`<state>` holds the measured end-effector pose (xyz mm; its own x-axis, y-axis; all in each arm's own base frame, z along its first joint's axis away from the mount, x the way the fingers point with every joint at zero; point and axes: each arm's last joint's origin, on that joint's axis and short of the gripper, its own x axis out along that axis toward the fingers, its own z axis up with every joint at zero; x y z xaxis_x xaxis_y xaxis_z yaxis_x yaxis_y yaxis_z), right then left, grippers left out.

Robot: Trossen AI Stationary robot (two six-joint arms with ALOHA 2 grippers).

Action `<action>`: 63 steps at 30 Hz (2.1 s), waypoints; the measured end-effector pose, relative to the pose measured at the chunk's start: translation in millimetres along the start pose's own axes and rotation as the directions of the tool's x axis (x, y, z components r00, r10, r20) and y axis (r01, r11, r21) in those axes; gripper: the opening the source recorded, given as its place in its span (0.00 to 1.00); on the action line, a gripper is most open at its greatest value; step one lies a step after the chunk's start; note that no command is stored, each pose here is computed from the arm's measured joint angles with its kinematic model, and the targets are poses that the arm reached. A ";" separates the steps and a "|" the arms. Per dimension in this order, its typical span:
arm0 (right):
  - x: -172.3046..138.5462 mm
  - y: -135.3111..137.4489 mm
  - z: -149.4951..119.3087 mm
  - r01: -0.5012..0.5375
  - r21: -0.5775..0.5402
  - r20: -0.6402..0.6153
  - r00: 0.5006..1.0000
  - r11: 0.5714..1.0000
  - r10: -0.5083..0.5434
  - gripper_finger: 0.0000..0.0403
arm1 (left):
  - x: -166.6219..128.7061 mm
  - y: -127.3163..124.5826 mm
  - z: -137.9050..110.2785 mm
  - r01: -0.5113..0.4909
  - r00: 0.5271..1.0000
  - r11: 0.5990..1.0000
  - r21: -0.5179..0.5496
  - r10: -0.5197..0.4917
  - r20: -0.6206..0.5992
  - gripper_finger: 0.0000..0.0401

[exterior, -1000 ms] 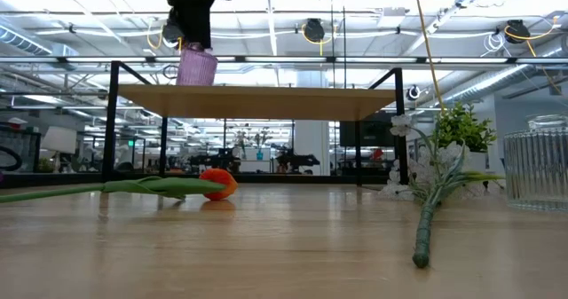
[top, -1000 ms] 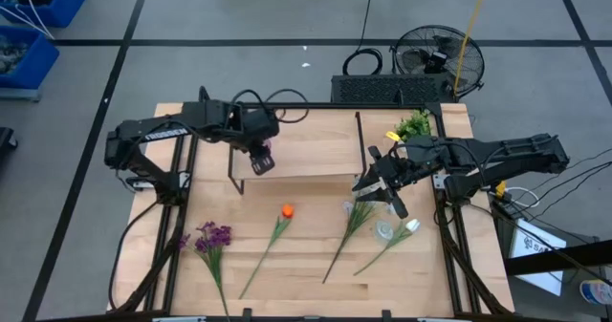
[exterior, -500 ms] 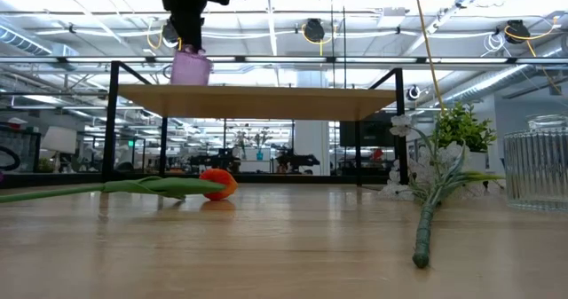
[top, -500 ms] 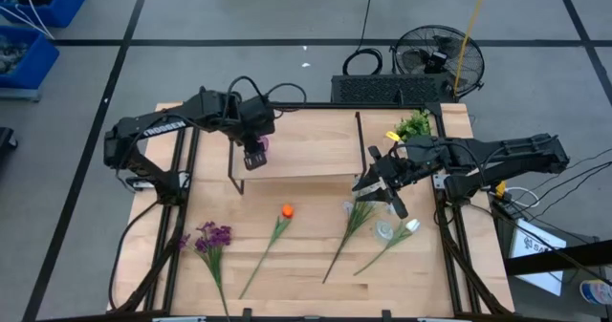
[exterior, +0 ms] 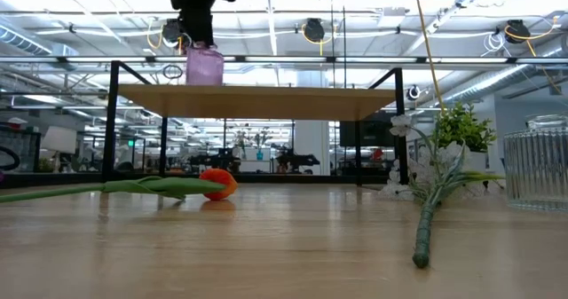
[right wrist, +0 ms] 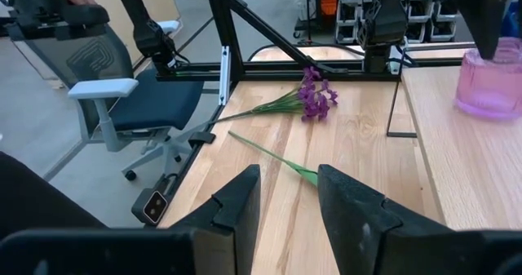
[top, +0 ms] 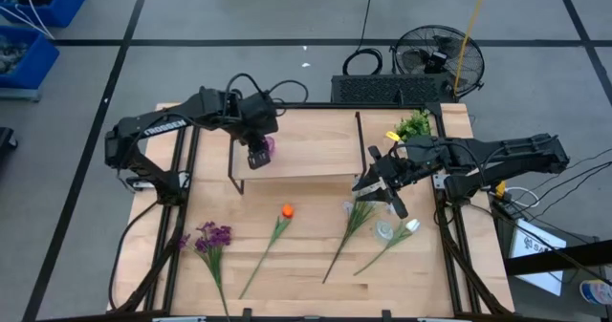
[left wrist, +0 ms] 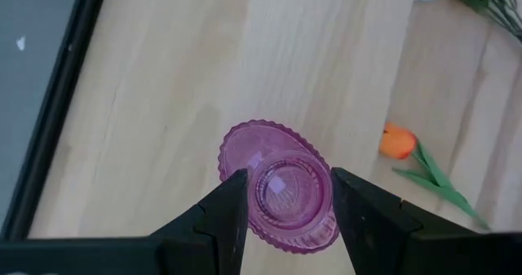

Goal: Pick and place flowers into a vace then onto a shelf
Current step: Put the violet vase on the shelf, then put the transparent vase on the shelf

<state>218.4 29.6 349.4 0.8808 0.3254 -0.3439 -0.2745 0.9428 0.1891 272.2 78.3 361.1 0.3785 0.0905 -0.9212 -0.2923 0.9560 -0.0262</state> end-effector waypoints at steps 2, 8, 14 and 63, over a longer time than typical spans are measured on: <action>0.1 0.0 0.0 0.001 0.000 0.000 1.000 1.000 -0.001 0.29 | -0.4 0.1 -0.6 -0.004 1.000 1.000 -0.011 0.004 -0.004 0.43; 0.0 0.0 0.0 0.002 0.000 0.000 1.000 1.000 -0.002 0.29 | 0.8 6.2 -1.7 -0.029 0.999 0.999 -0.028 0.028 -0.026 0.43; -0.1 0.0 0.1 0.001 0.000 0.001 1.000 1.000 -0.001 0.29 | 13.1 10.5 5.1 -0.034 0.998 0.997 -0.065 0.031 -0.046 0.44; 7.6 57.9 -61.3 0.391 0.224 -0.865 0.501 0.893 -0.002 0.35 | -137.9 -32.7 22.2 0.035 0.830 0.999 0.038 -0.050 0.556 0.68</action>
<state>185.6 91.1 301.4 0.1082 0.2234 -0.9687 0.1859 0.9527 0.2404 249.1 40.8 497.5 0.8168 0.1822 -0.5474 -0.2452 0.9685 -0.0434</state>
